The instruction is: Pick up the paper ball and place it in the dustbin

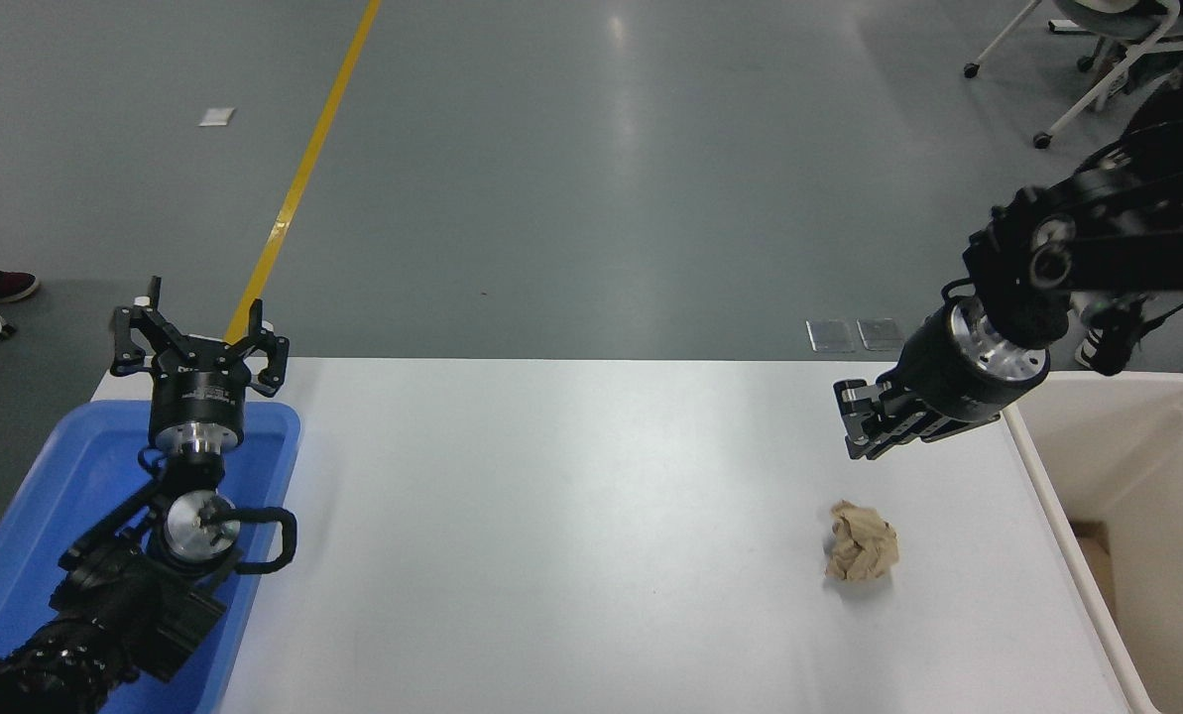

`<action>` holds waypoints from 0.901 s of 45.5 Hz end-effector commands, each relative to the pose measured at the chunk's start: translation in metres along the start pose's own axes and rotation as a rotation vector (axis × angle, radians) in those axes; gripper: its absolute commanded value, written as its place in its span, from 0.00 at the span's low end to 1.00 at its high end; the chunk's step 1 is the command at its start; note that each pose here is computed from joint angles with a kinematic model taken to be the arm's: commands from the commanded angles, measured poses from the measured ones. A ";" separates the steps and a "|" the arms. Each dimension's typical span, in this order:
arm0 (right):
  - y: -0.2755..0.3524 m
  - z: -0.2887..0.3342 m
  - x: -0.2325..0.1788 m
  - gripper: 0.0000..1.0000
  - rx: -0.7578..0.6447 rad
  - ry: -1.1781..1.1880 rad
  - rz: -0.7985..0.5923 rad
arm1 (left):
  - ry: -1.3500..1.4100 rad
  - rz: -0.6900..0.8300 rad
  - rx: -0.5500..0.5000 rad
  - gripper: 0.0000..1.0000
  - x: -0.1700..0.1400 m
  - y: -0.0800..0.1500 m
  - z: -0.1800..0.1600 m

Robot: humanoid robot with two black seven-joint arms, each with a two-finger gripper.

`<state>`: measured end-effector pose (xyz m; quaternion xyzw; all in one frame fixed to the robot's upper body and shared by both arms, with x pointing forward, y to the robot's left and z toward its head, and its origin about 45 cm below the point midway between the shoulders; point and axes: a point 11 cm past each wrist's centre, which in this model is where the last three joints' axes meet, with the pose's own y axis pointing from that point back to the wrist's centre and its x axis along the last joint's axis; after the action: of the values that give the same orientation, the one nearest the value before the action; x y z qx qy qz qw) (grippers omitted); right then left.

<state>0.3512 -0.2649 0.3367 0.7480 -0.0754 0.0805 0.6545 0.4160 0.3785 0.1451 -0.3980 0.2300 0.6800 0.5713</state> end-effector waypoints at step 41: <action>0.067 0.032 0.007 1.00 -0.304 0.172 0.022 | -0.003 -0.003 0.005 0.99 0.000 0.000 -0.001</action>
<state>0.3394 -0.2998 0.4157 0.6507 -0.0568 0.1466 0.7428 0.4161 0.3781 0.1451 -0.3965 0.2302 0.6791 0.5733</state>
